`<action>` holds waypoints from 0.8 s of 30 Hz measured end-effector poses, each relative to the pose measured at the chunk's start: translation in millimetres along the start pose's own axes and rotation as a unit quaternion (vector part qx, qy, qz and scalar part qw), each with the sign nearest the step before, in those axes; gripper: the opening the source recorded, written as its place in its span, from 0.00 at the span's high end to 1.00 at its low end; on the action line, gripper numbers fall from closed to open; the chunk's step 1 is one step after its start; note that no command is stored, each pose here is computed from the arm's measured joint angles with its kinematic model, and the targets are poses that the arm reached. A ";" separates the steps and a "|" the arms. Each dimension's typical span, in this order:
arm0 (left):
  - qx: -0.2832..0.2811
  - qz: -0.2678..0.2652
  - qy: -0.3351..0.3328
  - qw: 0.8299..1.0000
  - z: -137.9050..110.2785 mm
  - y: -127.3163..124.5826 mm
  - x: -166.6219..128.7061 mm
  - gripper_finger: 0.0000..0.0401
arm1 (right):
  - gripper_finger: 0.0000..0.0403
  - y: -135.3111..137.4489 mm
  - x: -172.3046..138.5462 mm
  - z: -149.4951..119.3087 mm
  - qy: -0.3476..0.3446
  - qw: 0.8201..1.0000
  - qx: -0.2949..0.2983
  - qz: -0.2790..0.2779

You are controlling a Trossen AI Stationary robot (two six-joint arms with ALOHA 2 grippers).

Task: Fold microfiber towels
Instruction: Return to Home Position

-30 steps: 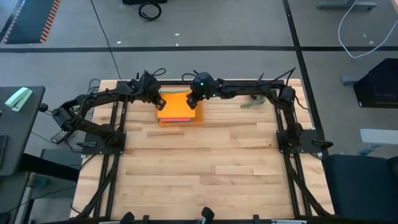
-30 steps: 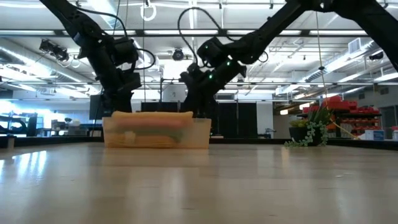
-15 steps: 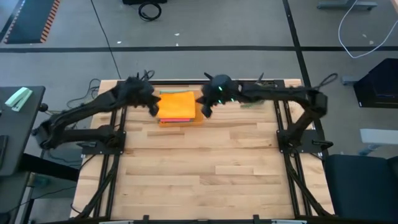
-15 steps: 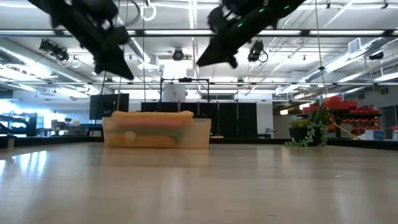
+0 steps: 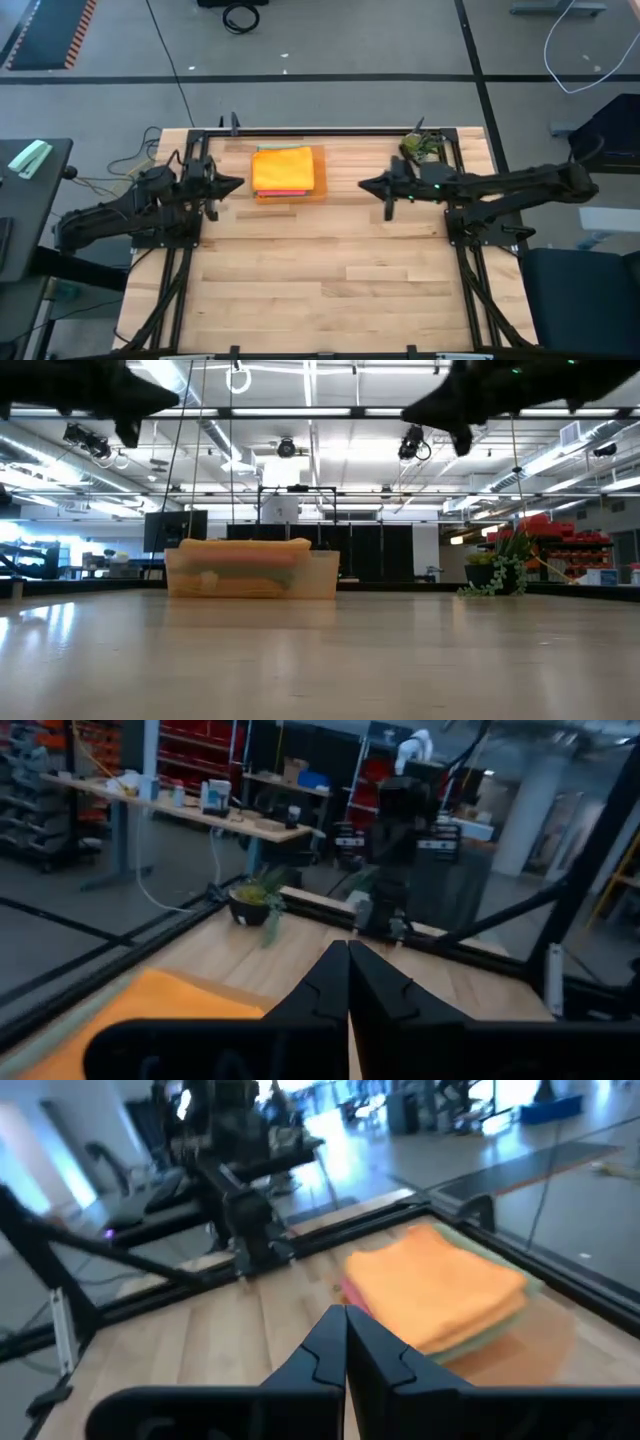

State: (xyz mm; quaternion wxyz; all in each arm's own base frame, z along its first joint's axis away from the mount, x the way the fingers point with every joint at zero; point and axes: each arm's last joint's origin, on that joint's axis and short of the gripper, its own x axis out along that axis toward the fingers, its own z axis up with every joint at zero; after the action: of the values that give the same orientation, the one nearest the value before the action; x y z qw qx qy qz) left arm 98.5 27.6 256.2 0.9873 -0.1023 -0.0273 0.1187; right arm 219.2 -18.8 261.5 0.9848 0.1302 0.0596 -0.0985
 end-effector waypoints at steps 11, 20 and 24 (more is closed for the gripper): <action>-0.034 -0.011 -0.011 0.999 -52.8 7.9 -13.6 0.97 | 0.98 -18.1 -41.2 -57.7 -0.049 0.998 0.046 -0.010; -0.041 -0.028 0.013 0.999 -72.7 7.8 -11.6 0.97 | 0.98 -29.5 -59.9 -94.3 -0.093 0.994 0.054 0.008; -0.035 -0.058 0.026 0.997 -75.0 2.3 -12.1 0.99 | 0.98 -32.4 -65.1 -101.9 -0.082 0.995 0.056 0.005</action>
State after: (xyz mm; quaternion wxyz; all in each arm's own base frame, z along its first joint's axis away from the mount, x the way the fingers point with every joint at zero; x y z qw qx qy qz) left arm 92.1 12.2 182.1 0.9886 -0.1384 -0.0112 0.0579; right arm 139.7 -10.5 165.2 0.9780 0.1766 -0.0276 -0.1073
